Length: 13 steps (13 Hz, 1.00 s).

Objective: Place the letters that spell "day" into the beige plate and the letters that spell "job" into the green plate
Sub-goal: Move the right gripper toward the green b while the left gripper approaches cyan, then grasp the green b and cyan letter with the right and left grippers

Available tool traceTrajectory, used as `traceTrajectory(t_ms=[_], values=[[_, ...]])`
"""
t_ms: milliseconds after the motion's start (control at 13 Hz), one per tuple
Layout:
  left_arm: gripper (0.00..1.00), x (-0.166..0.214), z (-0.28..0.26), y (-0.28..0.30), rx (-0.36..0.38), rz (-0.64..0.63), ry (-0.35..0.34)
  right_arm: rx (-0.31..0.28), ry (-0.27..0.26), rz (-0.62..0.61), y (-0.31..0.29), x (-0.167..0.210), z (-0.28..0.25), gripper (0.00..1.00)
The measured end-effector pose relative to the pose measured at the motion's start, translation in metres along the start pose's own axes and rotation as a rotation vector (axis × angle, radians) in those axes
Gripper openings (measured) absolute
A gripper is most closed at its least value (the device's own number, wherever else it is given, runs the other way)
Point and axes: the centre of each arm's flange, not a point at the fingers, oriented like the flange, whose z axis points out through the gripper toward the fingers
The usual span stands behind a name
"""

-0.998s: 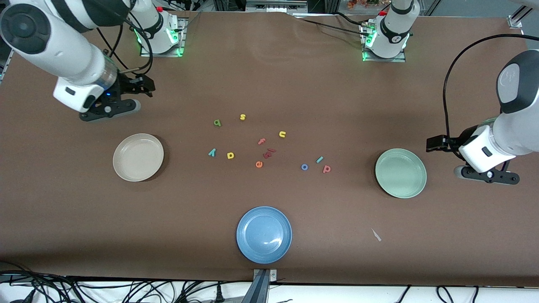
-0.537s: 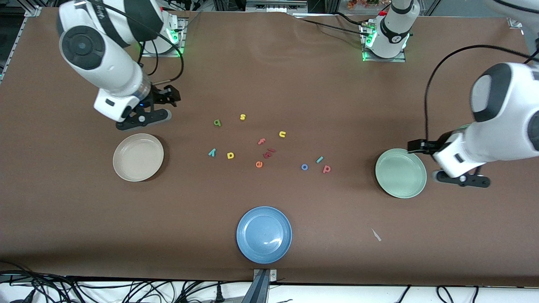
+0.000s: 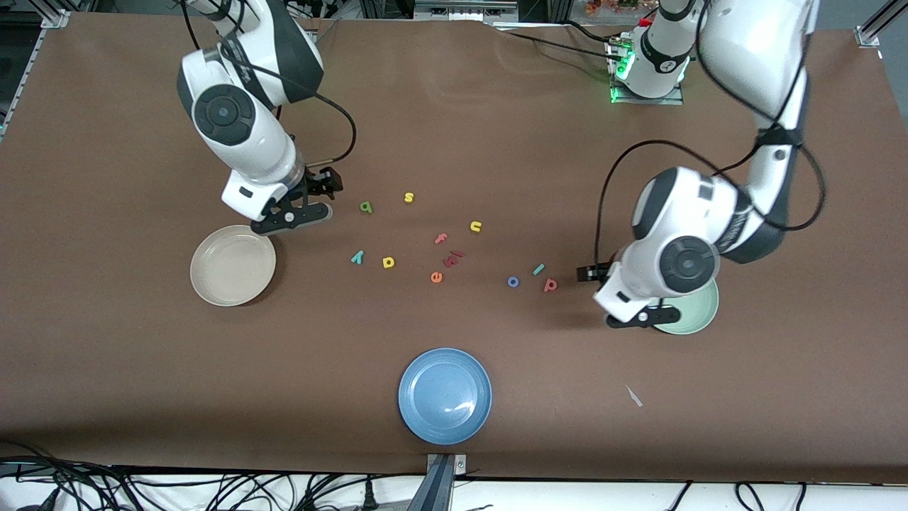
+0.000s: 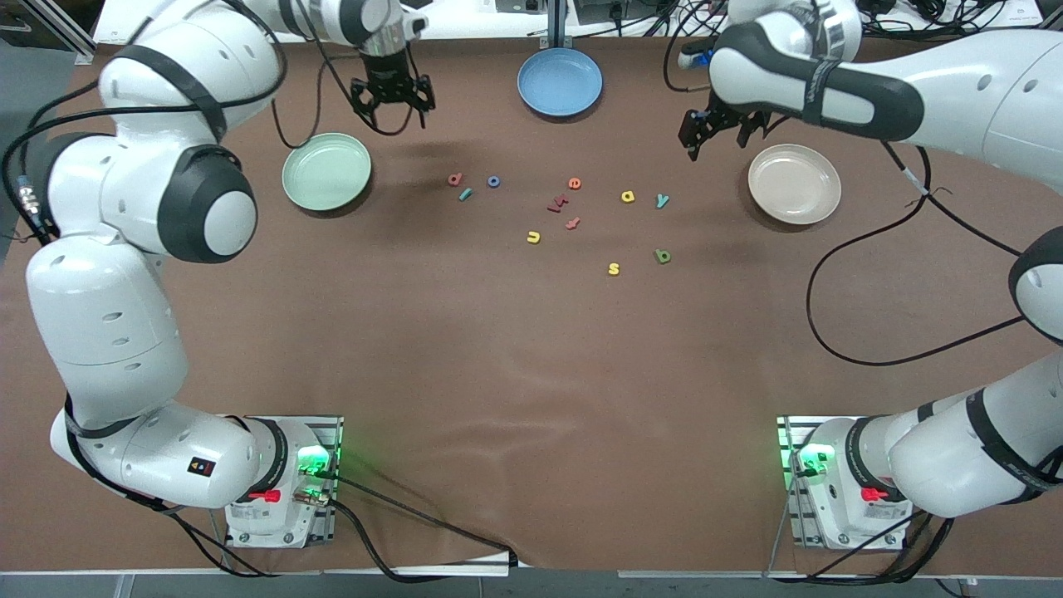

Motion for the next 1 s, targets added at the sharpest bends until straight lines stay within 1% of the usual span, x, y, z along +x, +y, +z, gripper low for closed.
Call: traceTrajectory(t_ms=[77,153,307,384,460,614,691,767,844,921,998], values=[[0.96,-0.002,0.017,0.012,-0.042,-0.023,-0.003,0.001,0.002,-0.007,-0.003,-0.003,0.018,1.00],[0.96,-0.005,0.032,0.020,-0.073,-0.040,-0.009,0.000,-0.001,-0.017,-0.009,-0.008,0.033,1.00],[0.92,-0.016,0.060,0.034,-0.083,-0.061,-0.014,0.002,0.006,-0.036,-0.019,-0.015,0.050,1.00],[0.92,-0.022,0.072,0.040,-0.086,-0.071,-0.007,0.005,0.016,-0.044,-0.023,-0.018,0.058,1.00],[0.89,-0.027,0.084,0.047,-0.097,-0.082,0.007,0.008,0.029,-0.052,-0.027,-0.022,0.067,1.00],[0.89,-0.038,0.111,0.057,-0.119,-0.099,0.040,0.014,0.052,-0.068,-0.034,-0.031,0.087,1.00],[0.85,-0.044,0.123,0.060,-0.120,-0.103,0.047,0.016,0.059,-0.078,-0.037,-0.036,0.095,1.00],[0.85,-0.047,0.132,0.060,-0.119,-0.105,0.050,0.017,0.064,-0.095,-0.040,-0.040,0.101,1.00],[0.79,-0.048,0.134,0.061,-0.123,-0.106,0.058,0.017,0.065,-0.133,-0.043,-0.043,0.106,1.00],[0.79,-0.047,0.134,0.061,-0.131,-0.113,0.070,0.016,0.062,-0.175,-0.045,-0.046,0.111,1.00],[0.73,-0.046,0.134,0.062,-0.140,-0.126,0.081,0.014,0.052,-0.216,-0.045,-0.048,0.117,1.00]])
